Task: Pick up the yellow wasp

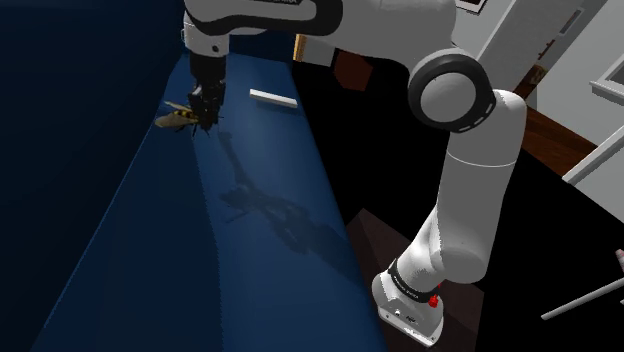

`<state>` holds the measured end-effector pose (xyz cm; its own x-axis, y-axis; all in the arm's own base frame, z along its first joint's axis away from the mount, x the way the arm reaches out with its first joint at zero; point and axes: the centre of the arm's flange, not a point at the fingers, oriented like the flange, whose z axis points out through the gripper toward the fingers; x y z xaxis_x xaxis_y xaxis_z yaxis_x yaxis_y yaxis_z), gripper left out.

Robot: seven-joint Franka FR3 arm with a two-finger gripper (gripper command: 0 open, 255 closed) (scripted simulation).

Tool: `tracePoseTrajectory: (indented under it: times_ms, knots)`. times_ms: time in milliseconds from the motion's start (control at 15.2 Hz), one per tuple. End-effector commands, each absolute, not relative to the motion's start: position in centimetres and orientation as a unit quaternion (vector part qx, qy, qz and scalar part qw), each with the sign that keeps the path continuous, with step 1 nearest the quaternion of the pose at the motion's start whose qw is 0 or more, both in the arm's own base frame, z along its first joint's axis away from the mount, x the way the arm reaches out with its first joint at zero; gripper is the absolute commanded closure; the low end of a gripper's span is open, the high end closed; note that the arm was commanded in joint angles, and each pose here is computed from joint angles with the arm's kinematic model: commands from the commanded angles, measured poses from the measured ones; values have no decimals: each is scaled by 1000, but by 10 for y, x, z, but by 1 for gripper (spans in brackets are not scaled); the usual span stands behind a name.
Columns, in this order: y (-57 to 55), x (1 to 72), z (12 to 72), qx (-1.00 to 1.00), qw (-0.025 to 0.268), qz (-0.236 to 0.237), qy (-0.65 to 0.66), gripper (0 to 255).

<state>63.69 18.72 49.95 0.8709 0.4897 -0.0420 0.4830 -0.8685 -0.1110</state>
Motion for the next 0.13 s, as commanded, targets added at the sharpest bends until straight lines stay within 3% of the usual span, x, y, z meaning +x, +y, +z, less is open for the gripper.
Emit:
tracePoseTrajectory:
  times_ms: [0, 66]
  knots:
    - [187, 638, 505, -966, 48, 34, -252, 255]
    - [187, 638, 505, -966, 48, 34, -252, 255]
